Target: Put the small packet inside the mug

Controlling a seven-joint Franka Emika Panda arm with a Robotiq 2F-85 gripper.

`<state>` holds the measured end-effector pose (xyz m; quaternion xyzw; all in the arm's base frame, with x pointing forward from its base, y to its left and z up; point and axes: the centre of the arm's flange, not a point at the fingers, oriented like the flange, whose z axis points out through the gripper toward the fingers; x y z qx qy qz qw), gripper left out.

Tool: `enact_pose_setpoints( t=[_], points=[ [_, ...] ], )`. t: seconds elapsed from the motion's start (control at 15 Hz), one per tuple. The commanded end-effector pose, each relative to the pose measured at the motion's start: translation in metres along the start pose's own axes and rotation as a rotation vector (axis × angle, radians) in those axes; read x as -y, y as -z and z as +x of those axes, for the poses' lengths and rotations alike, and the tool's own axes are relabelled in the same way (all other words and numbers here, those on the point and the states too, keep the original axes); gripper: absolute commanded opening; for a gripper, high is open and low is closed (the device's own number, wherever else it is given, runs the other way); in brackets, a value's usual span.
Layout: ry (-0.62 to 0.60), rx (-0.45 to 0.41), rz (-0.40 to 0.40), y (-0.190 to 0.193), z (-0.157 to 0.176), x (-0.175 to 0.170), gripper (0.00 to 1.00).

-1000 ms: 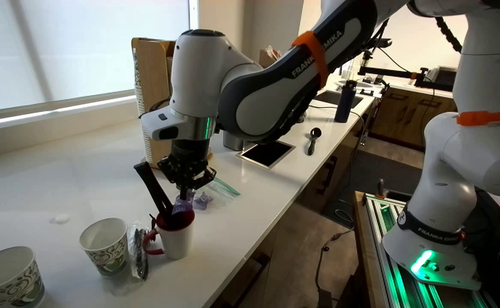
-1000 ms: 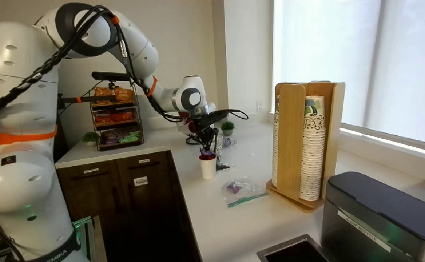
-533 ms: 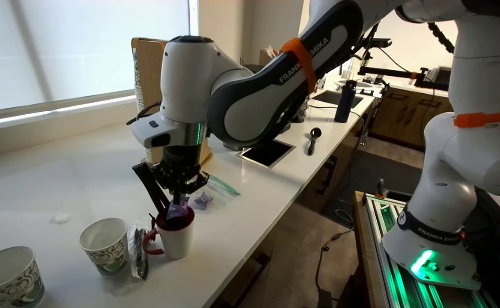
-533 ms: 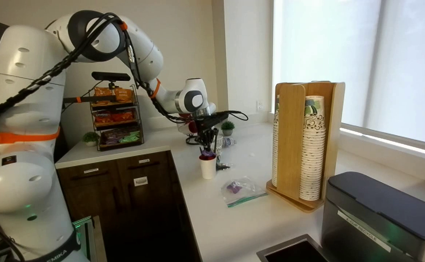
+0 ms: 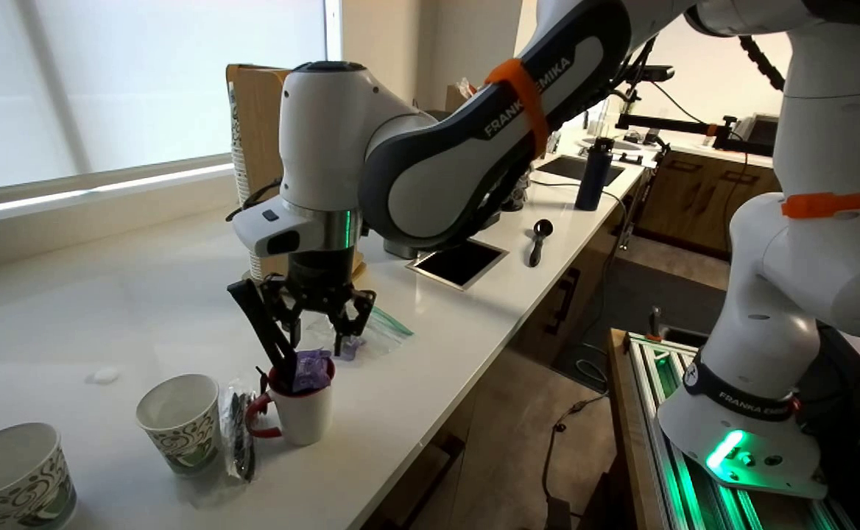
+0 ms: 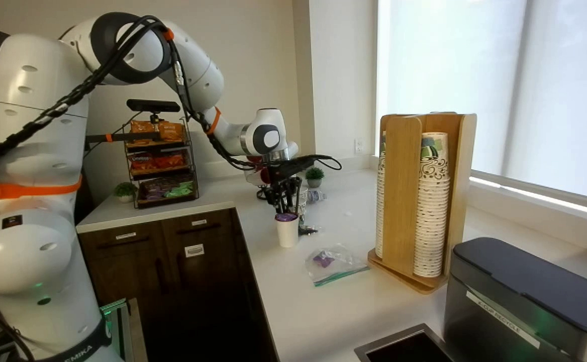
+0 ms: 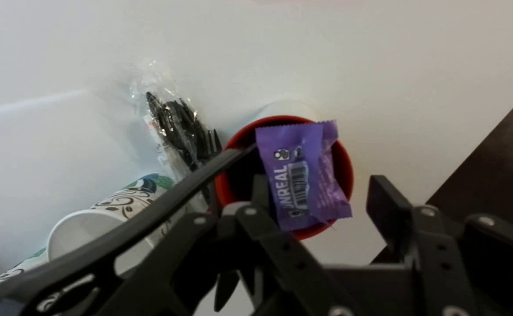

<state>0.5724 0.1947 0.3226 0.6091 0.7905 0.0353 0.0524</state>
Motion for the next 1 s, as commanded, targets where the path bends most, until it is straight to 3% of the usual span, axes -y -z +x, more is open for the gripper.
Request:
enact_pose_setpoints(
  t=[0.0,0.07,0.27,0.47,0.53,0.67,0.93],
  points=[
    [-0.053,-0.008,0.041,0.026,-0.020,0.045,0.93],
    [-0.133,0.005,0.031,0.032,-0.036,0.059,0.99],
    [-0.302,0.033,0.051,0.034,-0.097,0.091,1.00],
    [-0.446,0.040,0.135,0.001,-0.171,0.114,1.00],
    [-0.373,0.051,0.076,0.018,-0.143,0.093,1.00],
    [-0.437,0.057,0.113,0.004,-0.176,0.112,0.99],
    [-0.435,0.054,0.121,0.000,-0.172,0.112,1.00]
  ],
)
